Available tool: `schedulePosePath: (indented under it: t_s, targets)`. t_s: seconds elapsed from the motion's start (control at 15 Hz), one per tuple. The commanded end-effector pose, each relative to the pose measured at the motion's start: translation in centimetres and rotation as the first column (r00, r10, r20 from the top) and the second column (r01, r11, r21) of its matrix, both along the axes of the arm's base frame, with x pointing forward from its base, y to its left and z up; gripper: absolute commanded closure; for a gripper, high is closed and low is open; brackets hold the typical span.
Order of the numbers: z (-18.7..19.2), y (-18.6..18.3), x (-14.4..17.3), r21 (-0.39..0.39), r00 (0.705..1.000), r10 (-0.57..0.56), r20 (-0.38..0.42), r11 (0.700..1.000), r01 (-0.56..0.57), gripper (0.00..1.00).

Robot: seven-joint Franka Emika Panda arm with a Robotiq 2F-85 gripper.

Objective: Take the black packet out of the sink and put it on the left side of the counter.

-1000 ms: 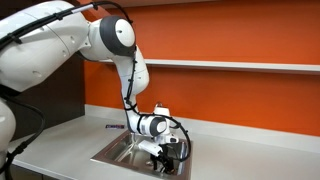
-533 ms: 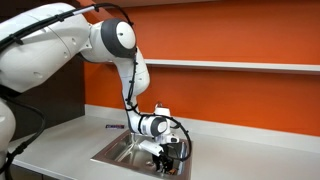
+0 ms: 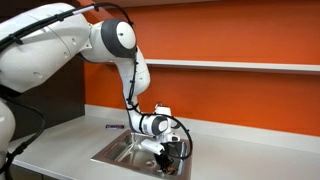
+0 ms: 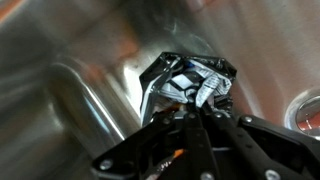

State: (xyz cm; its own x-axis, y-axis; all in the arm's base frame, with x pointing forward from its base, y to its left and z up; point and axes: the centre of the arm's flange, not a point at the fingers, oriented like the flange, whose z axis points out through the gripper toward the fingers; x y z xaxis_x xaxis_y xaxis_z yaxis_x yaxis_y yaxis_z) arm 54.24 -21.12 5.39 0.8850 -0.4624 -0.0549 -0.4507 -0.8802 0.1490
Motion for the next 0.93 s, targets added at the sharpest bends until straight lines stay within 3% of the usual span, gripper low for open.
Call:
schedulePosePath:
  t_s: [0.0,0.87]
  targets:
    - [-0.6,-0.8,0.4,0.021,1.000,-0.013,-0.015,1.000,0.013,0.98]
    - [3.7,0.9,1.4,0.005,1.000,-0.006,0.007,1.000,0.006,0.99]
